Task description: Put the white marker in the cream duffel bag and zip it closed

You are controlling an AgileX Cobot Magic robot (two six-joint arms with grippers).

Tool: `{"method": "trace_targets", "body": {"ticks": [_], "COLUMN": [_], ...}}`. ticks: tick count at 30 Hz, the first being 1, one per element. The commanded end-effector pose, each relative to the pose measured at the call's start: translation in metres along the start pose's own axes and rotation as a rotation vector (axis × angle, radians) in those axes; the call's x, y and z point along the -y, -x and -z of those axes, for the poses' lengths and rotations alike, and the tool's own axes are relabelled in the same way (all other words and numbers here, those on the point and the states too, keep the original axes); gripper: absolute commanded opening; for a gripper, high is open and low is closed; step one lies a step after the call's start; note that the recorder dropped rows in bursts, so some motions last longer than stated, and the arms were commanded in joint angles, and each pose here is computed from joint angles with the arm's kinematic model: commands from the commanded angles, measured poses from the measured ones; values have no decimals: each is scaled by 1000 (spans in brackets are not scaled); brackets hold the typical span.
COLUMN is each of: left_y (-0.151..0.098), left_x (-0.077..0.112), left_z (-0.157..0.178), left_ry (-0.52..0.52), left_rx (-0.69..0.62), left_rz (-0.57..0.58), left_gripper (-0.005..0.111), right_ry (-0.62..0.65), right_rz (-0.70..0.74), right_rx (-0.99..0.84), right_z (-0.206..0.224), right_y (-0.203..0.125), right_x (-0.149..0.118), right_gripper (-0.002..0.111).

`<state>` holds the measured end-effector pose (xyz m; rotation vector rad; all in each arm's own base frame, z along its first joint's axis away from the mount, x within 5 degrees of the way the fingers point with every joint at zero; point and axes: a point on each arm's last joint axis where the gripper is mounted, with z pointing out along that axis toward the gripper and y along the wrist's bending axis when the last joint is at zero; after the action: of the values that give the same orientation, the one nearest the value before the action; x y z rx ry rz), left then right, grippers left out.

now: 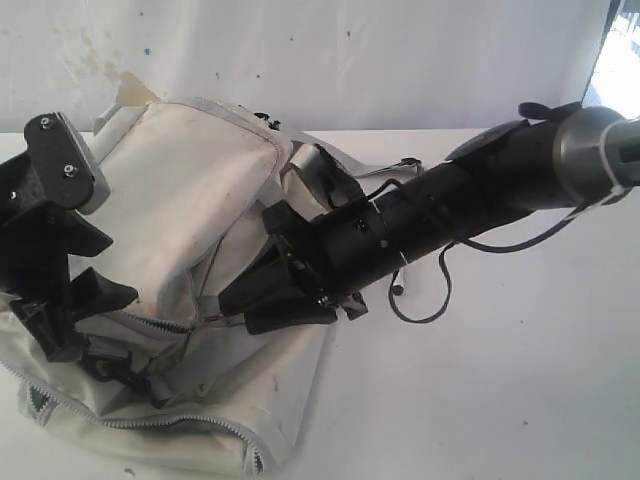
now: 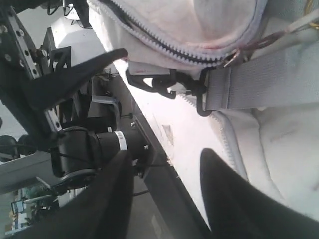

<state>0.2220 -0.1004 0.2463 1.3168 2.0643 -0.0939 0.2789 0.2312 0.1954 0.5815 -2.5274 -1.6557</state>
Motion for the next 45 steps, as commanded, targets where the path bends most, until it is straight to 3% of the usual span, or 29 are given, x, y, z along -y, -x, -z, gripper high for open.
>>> {"method": "trace_targets", "body": {"ticks": [1, 9, 13, 20, 27, 36, 39, 44, 45], "left_y": [-2, -5, -5, -10, -9, -17, -16, -11, -10], "left_x": [1, 9, 7, 6, 0, 4, 4, 6, 6], "left_z": [-11, -13, -14, -28, -33, -49, -48, -44, -44], "left_ry": [-28, -122, -103, -127, -73, -137, -152, -216, -220], "left_rx": [-13, -48, -41, -81, -67, -116, -117, -116, -116], "left_rz": [23, -2, -22, -128, -140, -144, -138, -124, -127], "left_gripper": [64, 64, 64, 64, 64, 63, 50, 4, 0], "right_ry": [0, -110, -130, -112, -78, -122, -121, -122, -122], "right_rz": [-10, -12, -26, -61, -114, -123, -124, -124, -124], "right_rx": [-1, 81, 101, 131, 170, 224, 226, 227, 227], "right_z": [-14, -33, -41, -45, -47, -46, -46, -46, -46], "right_y": [1, 6, 6, 9, 13, 17, 17, 18, 18], "right_x": [6, 13, 13, 14, 16, 21, 21, 21, 21], "right_gripper": [41, 41, 41, 41, 41, 41, 41, 41, 41]}}
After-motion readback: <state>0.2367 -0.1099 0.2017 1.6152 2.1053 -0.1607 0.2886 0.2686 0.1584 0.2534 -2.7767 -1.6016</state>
